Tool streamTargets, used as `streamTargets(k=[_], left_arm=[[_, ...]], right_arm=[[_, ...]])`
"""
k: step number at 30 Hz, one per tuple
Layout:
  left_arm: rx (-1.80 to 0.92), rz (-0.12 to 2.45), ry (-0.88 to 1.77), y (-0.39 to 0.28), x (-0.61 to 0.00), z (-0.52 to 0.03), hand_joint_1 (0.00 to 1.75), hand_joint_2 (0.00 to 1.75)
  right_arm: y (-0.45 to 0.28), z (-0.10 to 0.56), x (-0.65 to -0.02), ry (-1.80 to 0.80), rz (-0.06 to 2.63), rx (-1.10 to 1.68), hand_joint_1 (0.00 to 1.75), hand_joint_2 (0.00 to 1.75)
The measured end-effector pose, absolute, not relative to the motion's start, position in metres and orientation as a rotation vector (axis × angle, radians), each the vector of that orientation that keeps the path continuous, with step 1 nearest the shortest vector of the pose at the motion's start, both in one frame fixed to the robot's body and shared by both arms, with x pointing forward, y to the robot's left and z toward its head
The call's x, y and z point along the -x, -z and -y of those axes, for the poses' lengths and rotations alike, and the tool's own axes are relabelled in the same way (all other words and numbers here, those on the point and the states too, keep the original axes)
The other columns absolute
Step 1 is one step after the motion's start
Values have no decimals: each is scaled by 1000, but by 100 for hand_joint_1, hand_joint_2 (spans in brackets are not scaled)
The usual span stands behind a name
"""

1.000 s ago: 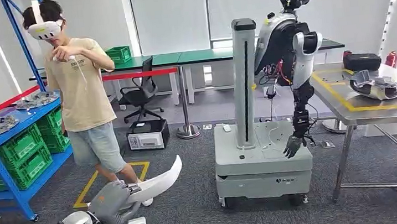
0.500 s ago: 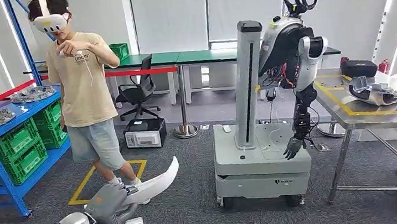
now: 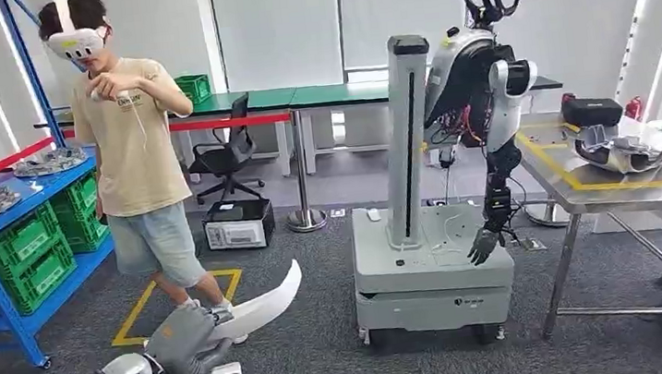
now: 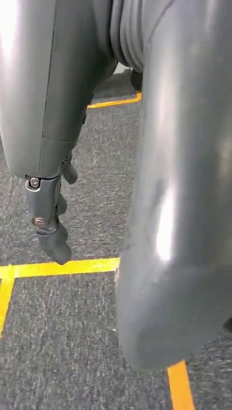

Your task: Take the parts from the cabinet and place them on the table.

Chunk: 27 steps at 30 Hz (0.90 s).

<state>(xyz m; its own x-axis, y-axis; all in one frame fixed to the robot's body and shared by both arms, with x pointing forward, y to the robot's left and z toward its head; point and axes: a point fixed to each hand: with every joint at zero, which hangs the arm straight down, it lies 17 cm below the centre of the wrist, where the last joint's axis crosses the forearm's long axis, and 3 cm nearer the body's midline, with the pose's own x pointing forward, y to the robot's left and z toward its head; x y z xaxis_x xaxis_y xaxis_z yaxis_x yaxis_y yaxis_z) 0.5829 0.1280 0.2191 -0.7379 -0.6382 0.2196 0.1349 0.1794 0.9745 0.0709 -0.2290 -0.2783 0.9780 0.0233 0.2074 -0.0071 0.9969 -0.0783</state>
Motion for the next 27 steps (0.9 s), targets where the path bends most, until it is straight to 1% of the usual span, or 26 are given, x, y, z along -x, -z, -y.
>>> streamTargets(k=[11, 16, 27], left_arm=[[-462, 1866, 1612, -223, -581, -126, 175, 175], [-445, 1850, 1610, -211, -578, -127, 175, 175], [-458, 1864, 1608, -217, -578, -129, 175, 175]], right_arm=[[278, 227, -72, -35, 212, 79, 0, 0], [278, 227, -71, -41, 211, 79, 0, 0], [278, 224, -71, -53, 209, 63, 0, 0]])
